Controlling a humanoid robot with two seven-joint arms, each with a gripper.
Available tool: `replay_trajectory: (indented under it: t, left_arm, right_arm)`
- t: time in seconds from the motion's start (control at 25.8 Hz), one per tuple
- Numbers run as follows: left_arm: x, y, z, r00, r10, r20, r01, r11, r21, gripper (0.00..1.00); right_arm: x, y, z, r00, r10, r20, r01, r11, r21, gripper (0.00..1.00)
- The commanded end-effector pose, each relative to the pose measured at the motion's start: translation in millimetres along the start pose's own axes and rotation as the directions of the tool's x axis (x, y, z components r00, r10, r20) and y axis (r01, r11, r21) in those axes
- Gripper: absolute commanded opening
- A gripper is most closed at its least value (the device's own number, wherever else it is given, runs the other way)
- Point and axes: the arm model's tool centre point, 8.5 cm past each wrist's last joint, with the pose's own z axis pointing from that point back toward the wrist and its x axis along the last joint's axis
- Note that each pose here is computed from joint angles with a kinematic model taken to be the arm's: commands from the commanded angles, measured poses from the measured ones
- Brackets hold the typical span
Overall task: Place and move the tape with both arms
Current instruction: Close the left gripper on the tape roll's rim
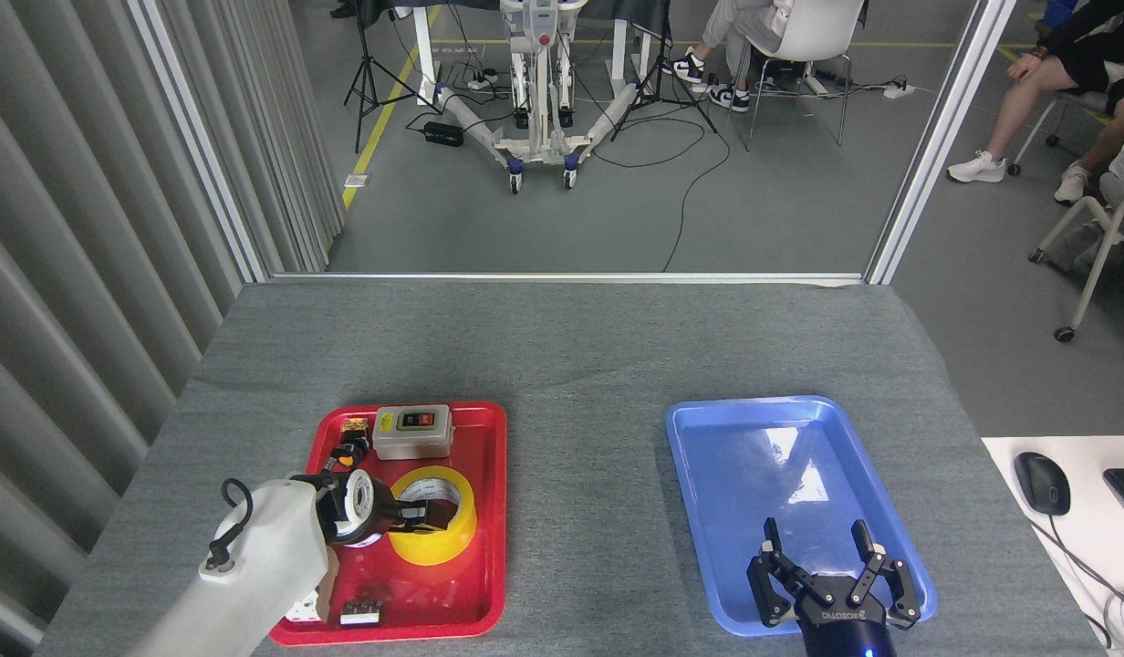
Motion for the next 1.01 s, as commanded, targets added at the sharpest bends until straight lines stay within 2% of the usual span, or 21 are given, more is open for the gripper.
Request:
replay_trajectory:
  t: [0.0, 0.97]
  left_arm:
    - [-2, 1, 1, 1.000, 0.001, -0.003, -0.001, 1.000, 0.003, 0.99]
    - [5, 9, 8, 0.999, 0.023, 0.041, -0.024, 1.000, 0.017, 0.99]
  right_arm:
    - [0, 0.0, 0, 1.000, 0.001, 0.001, -0.001, 1.000, 0.000, 1.00]
    - [0, 0.0, 0, 1.000, 0.004, 0.002, -0.004, 1.000, 0.000, 1.00]
